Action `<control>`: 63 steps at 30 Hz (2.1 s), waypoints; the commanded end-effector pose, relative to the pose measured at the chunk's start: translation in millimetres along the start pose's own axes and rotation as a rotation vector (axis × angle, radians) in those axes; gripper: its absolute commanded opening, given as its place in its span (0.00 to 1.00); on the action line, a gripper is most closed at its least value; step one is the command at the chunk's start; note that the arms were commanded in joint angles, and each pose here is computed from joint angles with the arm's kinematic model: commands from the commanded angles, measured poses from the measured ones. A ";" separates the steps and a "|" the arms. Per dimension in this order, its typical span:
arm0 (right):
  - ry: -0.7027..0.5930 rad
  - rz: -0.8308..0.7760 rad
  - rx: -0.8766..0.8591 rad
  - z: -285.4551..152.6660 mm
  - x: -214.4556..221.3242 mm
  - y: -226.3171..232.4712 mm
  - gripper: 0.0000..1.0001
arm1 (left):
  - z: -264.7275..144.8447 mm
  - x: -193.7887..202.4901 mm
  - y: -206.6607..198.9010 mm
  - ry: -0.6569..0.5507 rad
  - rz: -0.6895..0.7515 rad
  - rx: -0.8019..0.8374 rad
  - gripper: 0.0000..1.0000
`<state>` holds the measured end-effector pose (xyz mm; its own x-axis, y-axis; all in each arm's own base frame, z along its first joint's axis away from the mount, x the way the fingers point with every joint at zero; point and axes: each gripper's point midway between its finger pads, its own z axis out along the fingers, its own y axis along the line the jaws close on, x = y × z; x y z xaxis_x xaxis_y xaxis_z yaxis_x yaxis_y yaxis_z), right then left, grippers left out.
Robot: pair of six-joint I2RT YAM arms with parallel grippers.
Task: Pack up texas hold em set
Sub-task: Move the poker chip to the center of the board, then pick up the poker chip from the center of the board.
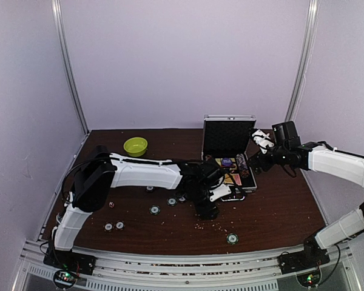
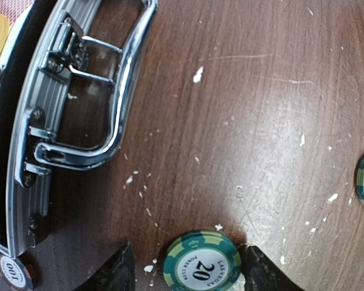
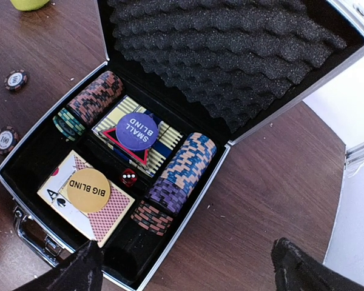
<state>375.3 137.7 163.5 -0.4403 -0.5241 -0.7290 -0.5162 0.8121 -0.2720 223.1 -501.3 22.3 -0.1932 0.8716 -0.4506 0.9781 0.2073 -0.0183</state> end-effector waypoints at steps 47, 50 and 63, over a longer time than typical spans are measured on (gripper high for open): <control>0.048 -0.003 -0.190 17.1 18.4 36.7 0.97 | -63.8 127.8 -15.1 0.315 -0.116 -0.061 0.51; 0.033 -0.019 -0.190 14.9 16.1 36.7 0.97 | -69.4 127.5 -14.1 0.336 -0.111 -0.066 0.58; -0.026 -0.035 -0.241 -2.9 3.4 44.1 0.97 | -50.3 107.6 -22.8 0.324 -0.141 0.001 0.58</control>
<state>356.7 166.7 144.3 -0.4254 -0.5414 -0.7252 -0.6677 0.7287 -0.1524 183.1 -385.7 27.7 -0.3230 0.9328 -0.1599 0.9457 0.3245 -0.0172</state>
